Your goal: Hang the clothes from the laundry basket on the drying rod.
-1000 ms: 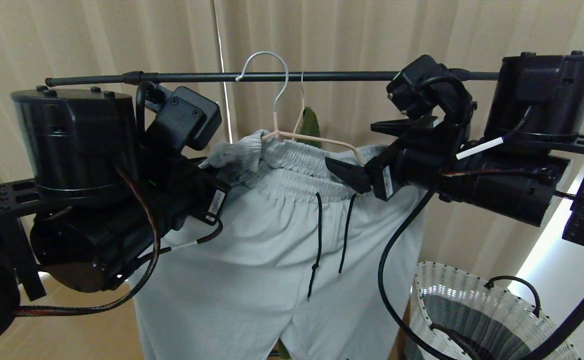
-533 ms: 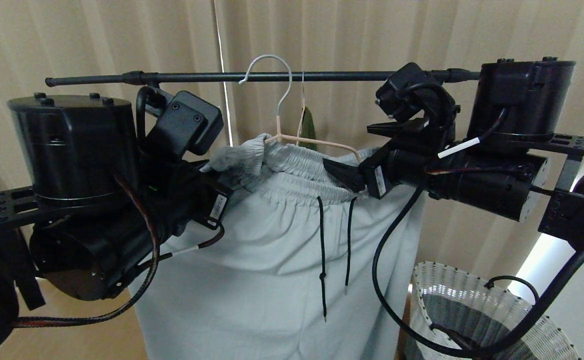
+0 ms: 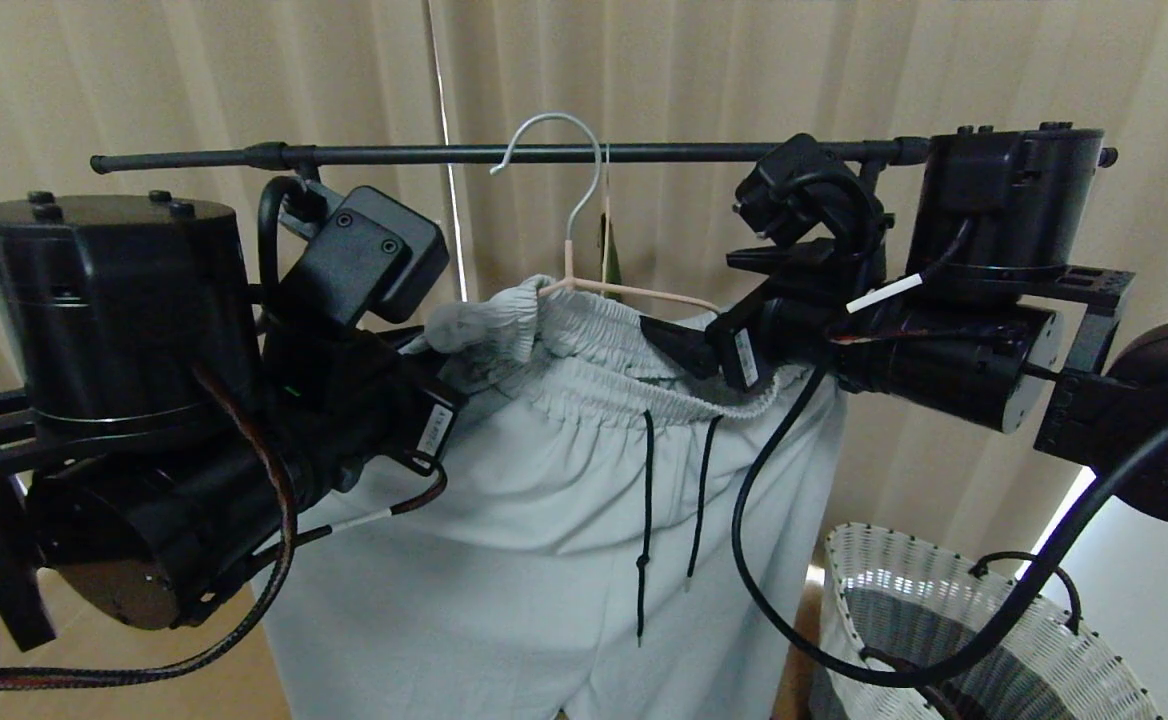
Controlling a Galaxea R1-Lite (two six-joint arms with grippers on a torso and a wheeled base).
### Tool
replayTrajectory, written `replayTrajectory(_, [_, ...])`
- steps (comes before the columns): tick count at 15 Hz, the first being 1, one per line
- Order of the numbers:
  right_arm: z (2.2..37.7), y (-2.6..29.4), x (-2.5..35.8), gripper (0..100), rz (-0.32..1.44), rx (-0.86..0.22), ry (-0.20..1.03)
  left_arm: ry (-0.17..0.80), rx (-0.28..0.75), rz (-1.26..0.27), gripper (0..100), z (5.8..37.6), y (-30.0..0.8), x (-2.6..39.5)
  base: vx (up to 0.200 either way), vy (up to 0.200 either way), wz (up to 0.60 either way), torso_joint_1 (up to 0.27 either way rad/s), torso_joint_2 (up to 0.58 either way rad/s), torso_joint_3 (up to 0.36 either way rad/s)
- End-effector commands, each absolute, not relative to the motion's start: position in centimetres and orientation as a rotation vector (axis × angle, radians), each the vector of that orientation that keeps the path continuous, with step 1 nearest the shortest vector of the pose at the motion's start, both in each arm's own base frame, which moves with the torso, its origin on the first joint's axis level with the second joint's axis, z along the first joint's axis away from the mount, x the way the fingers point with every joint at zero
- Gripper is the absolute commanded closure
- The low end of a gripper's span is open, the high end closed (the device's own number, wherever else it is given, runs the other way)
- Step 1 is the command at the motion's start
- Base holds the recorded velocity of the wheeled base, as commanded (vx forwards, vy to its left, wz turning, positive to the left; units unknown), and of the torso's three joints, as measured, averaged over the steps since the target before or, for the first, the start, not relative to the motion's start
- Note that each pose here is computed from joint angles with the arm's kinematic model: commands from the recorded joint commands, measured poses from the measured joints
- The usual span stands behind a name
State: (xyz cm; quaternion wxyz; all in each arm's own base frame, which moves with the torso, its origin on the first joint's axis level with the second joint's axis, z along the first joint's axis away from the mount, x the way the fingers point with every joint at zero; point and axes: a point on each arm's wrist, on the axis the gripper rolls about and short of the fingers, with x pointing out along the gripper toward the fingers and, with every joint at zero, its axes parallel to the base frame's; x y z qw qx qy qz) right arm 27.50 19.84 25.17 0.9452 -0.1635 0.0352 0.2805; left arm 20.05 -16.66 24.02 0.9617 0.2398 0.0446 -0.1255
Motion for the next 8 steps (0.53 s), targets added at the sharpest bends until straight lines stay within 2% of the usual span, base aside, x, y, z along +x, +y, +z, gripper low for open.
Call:
replayTrajectory(1, [25.18,19.83,27.37,0,0.573,-0.335,0.071,0.088,0.484,-0.251,100,24.1,-16.6,20.06,0.0,0.0,0.0,0.0,0.0,0.0])
replayTrajectory(2, [25.14,19.84,27.3,100,0.574,-0.334,0.073,0.089,0.484,-0.252,100,24.06,-16.63,20.08,0.0,0.0,0.0,0.0,0.0,0.0])
replayTrajectory(8, [25.12,19.69,27.0,100,0.578,-0.338,0.073,0.093,0.488,-0.252,100,23.94,-16.67,20.19,0.0,0.0,0.0,0.0,0.0,0.0])
